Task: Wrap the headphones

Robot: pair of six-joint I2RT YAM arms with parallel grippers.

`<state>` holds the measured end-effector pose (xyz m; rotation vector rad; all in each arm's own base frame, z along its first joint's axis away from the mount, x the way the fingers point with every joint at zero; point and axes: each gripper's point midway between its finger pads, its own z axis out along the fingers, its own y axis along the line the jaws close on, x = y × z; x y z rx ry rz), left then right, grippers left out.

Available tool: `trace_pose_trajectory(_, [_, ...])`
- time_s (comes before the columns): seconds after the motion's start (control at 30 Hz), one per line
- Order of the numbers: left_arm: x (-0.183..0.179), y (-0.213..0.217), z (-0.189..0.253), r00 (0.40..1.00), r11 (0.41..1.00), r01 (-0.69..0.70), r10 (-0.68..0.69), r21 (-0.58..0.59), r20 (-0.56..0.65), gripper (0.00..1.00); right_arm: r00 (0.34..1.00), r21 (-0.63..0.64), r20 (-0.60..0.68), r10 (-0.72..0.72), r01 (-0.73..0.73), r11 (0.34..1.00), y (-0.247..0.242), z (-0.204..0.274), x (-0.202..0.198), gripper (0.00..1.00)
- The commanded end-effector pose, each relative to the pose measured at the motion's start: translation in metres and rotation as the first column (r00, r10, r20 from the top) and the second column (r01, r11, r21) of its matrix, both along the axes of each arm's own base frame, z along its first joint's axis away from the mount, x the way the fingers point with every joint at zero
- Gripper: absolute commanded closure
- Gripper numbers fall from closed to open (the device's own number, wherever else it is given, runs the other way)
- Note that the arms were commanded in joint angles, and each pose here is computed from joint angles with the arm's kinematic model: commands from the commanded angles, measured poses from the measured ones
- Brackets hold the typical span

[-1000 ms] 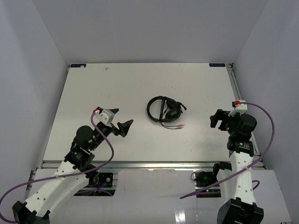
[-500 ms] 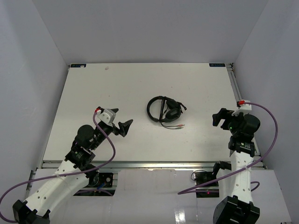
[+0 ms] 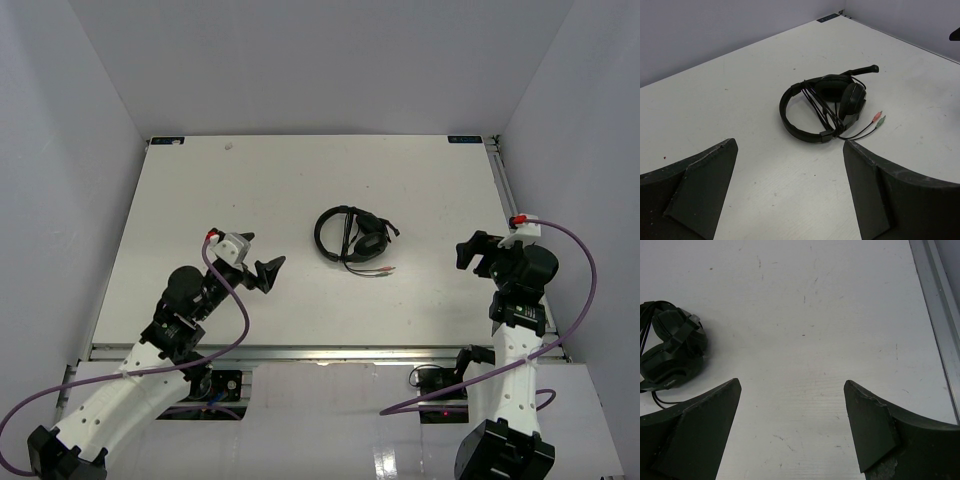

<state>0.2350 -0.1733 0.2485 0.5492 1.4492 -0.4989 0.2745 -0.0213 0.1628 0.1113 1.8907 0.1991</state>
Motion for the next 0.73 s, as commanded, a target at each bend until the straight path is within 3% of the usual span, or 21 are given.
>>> trace_pose_trajectory(0.0, [-0.0005,0.0002,-0.0006,1.0,1.0,0.003,-0.004,0.004,0.006,0.02,0.998,-0.005,0.055,-0.008,0.008,1.0,-0.0031,0.0144,0.0051,0.1])
trace_pose_trajectory(0.7, [-0.003,-0.0011,0.0006,1.0,1.0,0.019,-0.019,0.009,0.007,0.02,0.996,0.0,0.081,-0.034,0.034,0.999,-0.0072,0.0223,0.0015,0.1])
